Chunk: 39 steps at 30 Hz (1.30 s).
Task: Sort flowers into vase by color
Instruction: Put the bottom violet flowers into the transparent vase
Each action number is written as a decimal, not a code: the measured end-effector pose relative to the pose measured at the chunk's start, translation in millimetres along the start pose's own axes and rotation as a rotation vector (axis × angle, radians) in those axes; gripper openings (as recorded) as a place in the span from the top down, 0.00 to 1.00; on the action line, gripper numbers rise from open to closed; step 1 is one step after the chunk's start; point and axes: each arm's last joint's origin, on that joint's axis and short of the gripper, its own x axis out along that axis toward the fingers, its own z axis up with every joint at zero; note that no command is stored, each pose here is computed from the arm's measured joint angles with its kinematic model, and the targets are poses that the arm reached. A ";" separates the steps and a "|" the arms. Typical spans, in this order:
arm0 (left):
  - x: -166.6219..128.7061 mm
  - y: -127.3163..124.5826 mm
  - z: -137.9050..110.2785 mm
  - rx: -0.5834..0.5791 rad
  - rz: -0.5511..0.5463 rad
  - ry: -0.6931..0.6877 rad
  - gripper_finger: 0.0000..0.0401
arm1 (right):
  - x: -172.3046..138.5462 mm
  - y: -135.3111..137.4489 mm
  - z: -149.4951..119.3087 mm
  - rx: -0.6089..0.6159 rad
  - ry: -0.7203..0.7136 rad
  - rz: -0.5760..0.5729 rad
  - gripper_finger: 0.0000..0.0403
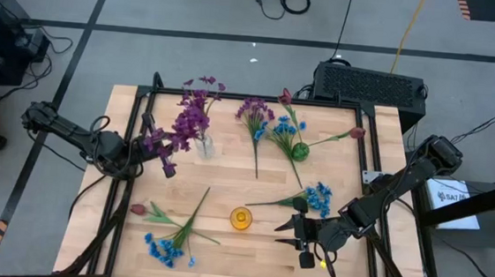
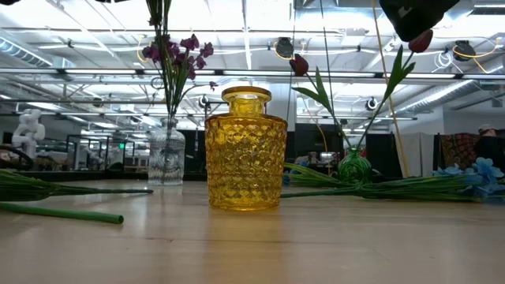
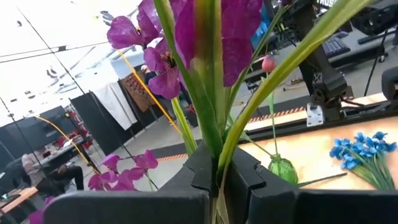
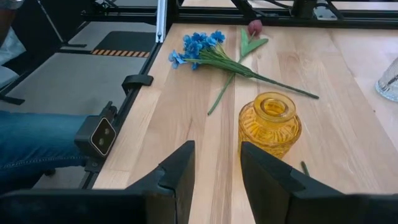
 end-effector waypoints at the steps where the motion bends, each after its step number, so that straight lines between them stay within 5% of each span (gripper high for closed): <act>1: -0.1 0.0 -0.1 0.009 -0.001 0.001 0.96 | 0.0 0.1 0.0 0.000 0.000 0.000 0.70; 26: 12.1 -3.0 -10.3 0.046 0.036 0.078 0.96 | 0.0 0.1 0.0 0.001 -0.002 0.001 0.70; 39: 16.8 0.0 -19.1 -0.033 0.054 0.134 0.94 | 0.0 0.1 0.0 0.001 -0.001 0.000 0.70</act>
